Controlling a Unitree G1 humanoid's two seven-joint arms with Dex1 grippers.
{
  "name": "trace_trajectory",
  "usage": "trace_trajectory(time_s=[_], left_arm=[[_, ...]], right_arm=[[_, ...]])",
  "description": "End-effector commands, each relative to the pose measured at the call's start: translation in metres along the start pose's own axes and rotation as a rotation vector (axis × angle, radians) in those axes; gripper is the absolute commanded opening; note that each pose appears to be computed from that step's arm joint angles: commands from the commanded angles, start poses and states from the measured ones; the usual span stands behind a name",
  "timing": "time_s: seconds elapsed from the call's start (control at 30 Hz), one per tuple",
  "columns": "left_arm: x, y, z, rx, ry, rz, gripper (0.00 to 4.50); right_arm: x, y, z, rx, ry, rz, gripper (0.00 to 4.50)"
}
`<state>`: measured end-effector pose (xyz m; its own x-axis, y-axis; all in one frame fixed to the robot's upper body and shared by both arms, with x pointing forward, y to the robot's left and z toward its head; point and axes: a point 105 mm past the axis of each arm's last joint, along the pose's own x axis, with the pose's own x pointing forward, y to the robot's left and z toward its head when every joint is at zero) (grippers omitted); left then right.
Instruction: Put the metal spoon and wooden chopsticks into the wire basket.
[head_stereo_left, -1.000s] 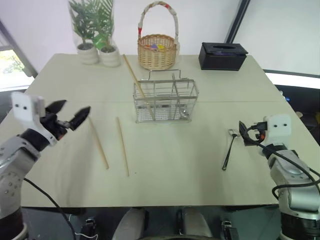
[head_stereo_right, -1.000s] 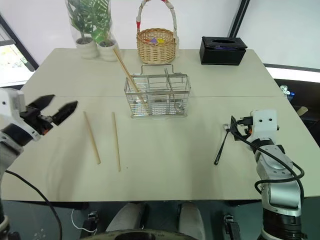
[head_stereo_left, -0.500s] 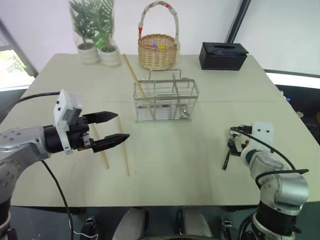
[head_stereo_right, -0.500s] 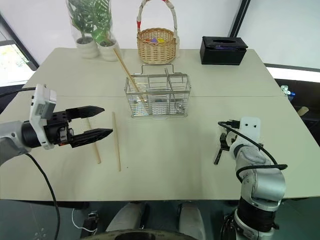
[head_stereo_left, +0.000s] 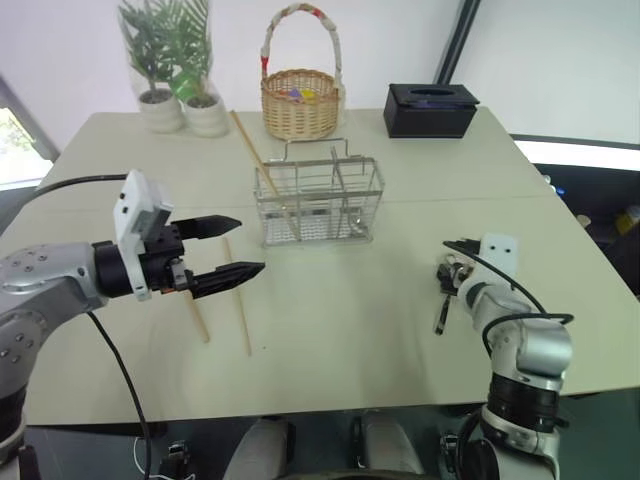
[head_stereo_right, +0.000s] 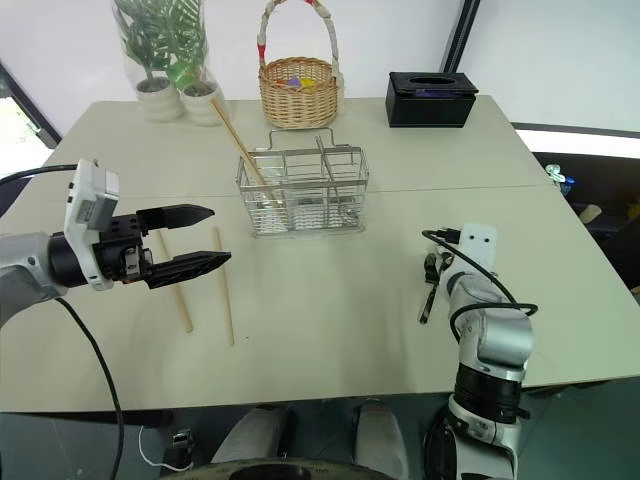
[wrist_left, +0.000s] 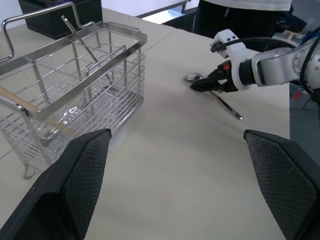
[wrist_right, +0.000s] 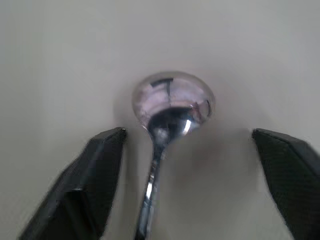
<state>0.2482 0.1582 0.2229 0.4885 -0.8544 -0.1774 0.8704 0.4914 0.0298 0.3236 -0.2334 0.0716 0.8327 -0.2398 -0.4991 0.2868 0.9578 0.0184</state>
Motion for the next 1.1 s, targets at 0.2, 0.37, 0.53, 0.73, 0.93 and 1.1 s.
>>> trace_trajectory(time_s=[0.2, 0.37, 0.53, 0.73, 0.93, 1.1], left_arm=[[-0.007, -0.001, 0.010, 0.045, -0.015, 0.022, 4.50], [-0.007, 0.001, 0.011, 0.044, -0.016, 0.024, 4.50], [-0.006, 0.005, 0.011, 0.050, -0.021, 0.027, 4.50], [-0.002, 0.011, 0.014, 0.065, -0.039, 0.040, 4.50], [-0.001, 0.013, 0.016, 0.075, -0.052, 0.052, 4.50], [-0.004, 0.014, 0.020, 0.081, -0.072, 0.082, 4.50]], right_arm=[[0.005, 0.010, -0.004, -0.026, -0.018, 0.017, 0.03], [0.001, 0.003, 0.009, -0.073, -0.100, 0.007, 0.03], [-0.024, 0.018, 0.089, -0.125, -0.482, 0.132, 0.03], [-0.075, 0.068, 0.182, -0.037, -0.847, 0.392, 0.03], [-0.094, 0.123, 0.221, 0.030, -0.956, 0.557, 0.03], [-0.094, 0.167, 0.224, 0.027, -0.971, 0.658, 0.03]])
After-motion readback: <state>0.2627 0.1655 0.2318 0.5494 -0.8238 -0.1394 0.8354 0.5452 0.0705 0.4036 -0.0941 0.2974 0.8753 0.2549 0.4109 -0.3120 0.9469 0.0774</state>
